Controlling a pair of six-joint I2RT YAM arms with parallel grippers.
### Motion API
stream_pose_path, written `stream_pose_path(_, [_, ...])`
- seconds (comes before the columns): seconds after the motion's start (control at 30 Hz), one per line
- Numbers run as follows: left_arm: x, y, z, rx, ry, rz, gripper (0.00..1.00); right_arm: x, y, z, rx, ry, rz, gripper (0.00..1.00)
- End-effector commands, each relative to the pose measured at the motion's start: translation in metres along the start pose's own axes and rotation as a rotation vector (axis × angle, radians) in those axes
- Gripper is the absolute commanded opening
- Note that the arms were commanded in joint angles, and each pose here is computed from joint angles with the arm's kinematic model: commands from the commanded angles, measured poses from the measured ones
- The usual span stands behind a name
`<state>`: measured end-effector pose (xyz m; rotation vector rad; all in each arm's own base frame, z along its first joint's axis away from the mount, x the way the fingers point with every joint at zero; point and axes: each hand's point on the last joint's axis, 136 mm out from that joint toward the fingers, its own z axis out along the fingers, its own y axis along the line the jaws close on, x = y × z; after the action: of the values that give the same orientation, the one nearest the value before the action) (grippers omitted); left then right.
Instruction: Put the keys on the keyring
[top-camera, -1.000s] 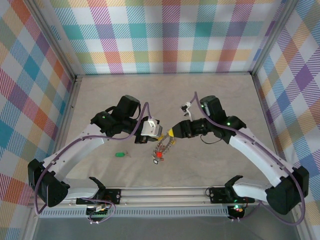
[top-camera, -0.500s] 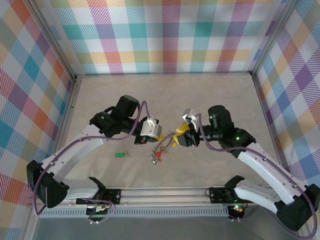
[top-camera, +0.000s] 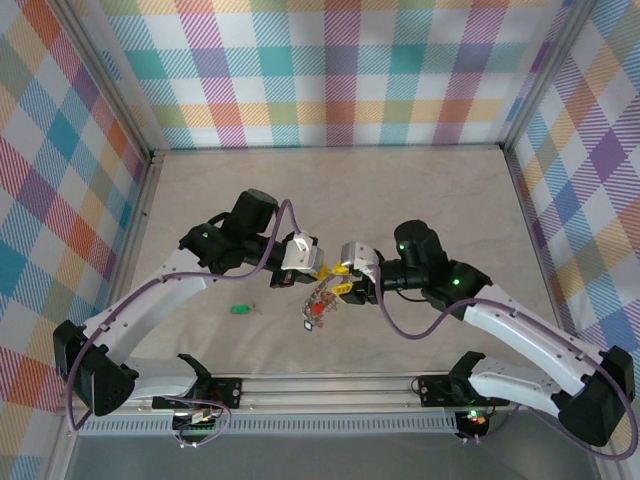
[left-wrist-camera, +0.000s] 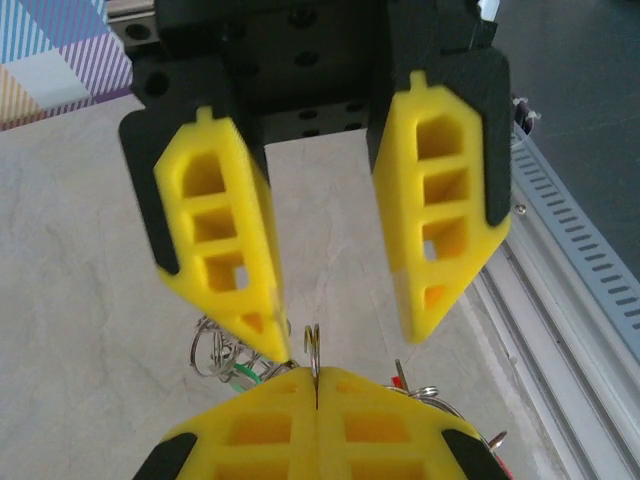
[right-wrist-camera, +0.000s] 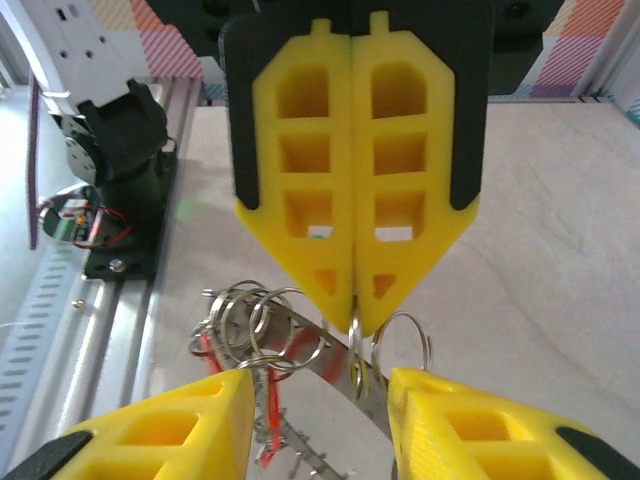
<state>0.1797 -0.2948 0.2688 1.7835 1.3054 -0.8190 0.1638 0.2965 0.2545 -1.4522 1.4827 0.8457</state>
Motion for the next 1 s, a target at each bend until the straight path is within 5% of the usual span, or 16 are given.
stream_pose_path(0.0, [-0.014,0.0,-0.005,0.006,-0.052,0.028,0.0,-0.021,-0.014,-0.001,0.065,-0.041,-0.117,0.41])
stream_pose_path(0.47, [-0.01,0.016,-0.005,-0.017,-0.035,-0.02,0.0,-0.019,-0.013,0.002,0.059,-0.04,-0.136,0.0])
stream_pose_path(0.97, [0.008,0.014,-0.019,-0.075,-0.064,-0.161,0.17,-0.03,-0.017,0.0,0.111,-0.249,-0.081,0.0])
